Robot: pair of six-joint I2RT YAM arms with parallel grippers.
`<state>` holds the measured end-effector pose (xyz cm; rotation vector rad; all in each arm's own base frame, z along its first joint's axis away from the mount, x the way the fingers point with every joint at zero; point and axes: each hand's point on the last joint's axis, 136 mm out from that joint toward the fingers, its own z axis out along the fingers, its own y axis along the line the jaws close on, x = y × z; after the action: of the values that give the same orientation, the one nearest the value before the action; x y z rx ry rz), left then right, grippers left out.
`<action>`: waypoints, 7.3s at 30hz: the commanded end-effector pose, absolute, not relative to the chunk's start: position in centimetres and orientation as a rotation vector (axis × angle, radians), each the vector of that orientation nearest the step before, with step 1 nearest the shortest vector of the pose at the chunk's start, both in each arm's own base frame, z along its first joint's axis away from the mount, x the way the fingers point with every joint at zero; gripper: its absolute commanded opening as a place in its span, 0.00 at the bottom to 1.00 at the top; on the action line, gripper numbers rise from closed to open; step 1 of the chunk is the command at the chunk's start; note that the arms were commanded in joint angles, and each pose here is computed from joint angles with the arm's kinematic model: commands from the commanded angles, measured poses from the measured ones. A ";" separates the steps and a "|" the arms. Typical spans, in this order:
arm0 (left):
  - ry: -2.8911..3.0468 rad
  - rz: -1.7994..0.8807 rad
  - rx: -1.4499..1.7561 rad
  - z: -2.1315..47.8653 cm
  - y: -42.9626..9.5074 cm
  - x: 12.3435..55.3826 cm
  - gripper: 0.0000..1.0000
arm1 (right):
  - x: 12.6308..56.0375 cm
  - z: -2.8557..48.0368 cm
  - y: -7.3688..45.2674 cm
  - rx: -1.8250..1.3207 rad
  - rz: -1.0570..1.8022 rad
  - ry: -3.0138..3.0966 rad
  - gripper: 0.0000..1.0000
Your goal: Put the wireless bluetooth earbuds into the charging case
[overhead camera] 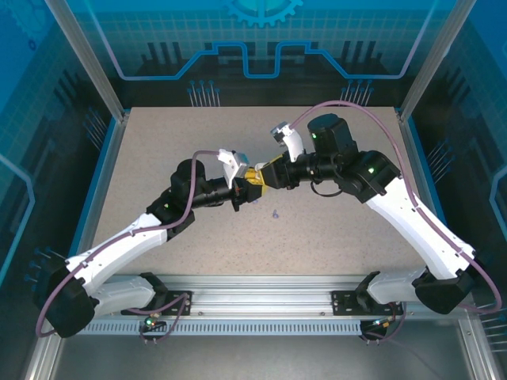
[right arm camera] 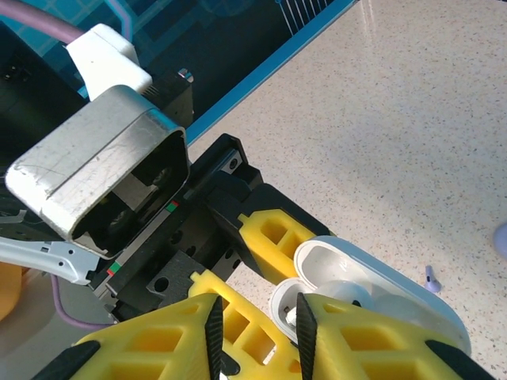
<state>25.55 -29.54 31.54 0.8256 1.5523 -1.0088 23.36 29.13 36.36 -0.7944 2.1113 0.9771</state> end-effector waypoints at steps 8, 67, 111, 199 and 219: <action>1.472 -1.023 0.856 33.9 -29.9 24.9 0.00 | 23.2 38.8 27.8 -0.763 0.897 2.025 0.38; 1.397 -1.180 1.017 34.3 -30.6 21.3 0.00 | 26.8 36.5 20.0 -0.376 0.677 2.161 0.53; 2.017 -1.017 0.284 24.5 -24.0 33.8 0.00 | 28.7 30.6 15.7 -0.199 0.565 2.322 0.55; 2.662 -1.093 -0.576 5.7 -25.6 41.3 0.26 | 48.7 4.4 27.8 -0.404 0.908 2.835 0.25; 2.735 -0.977 -0.645 1.7 -25.2 42.9 0.13 | 45.9 3.2 27.5 -0.430 0.971 2.914 0.26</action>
<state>42.82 -25.55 2.40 -0.6260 2.7106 -1.0141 47.37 27.88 2.21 -0.4173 2.8898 0.9504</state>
